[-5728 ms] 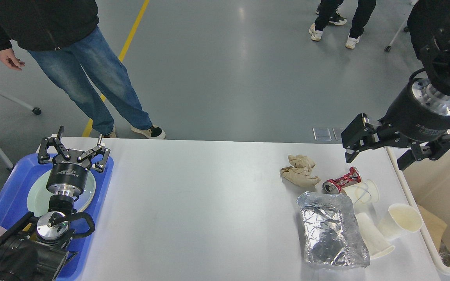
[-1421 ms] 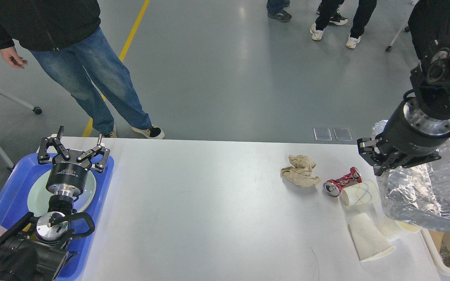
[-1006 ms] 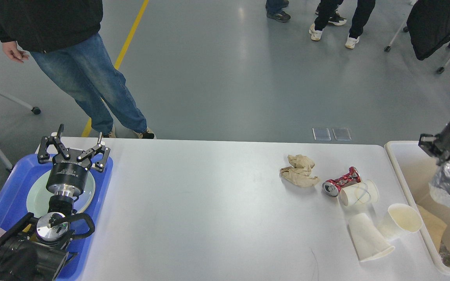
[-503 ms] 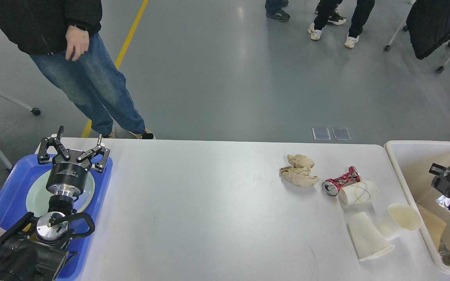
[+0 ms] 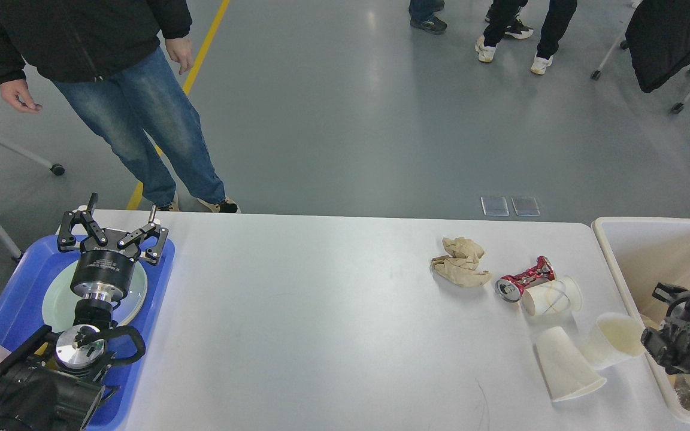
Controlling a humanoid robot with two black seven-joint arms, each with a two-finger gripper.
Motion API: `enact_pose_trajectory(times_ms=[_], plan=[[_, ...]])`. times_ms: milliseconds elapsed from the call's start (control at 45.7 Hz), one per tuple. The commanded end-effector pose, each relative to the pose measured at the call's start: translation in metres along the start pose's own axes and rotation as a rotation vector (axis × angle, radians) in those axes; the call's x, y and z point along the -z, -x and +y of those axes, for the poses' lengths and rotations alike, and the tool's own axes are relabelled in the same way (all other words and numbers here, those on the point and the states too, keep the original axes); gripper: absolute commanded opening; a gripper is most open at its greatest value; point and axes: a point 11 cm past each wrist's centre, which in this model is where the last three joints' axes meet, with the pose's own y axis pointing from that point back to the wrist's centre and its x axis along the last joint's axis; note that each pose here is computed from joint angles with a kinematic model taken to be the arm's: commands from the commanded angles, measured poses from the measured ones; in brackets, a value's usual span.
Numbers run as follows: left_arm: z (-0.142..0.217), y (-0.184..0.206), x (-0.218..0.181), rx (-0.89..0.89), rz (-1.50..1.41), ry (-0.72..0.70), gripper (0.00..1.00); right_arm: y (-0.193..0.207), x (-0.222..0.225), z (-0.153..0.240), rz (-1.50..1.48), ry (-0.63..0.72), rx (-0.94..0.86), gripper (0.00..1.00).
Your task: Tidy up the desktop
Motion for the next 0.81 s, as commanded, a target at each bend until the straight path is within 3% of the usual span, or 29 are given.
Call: enact_pose_trajectory(times_ms=[0, 394, 525, 634, 787], plan=[[0.000, 0.000, 0.000, 0.000, -0.001, 0.000, 0.96, 0.018, -0.008, 0.000, -0.018, 0.015, 0.033, 0.00], [0.000, 0.000, 0.000, -0.001, 0.000, 0.000, 0.96, 0.022, -0.005, 0.002, -0.019, 0.009, 0.040, 0.00], [0.000, 0.000, 0.000, 0.001, 0.000, -0.001, 0.96, 0.012, -0.005, 0.002, -0.042, 0.011, -0.051, 0.80], [0.000, 0.000, 0.000, -0.001, 0.000, 0.000, 0.96, 0.007, -0.005, 0.002, -0.053, 0.011, -0.098, 0.97], [0.000, 0.000, 0.000, 0.000, -0.001, 0.000, 0.96, 0.003, -0.001, 0.003, -0.057, 0.003, -0.100, 0.99]])
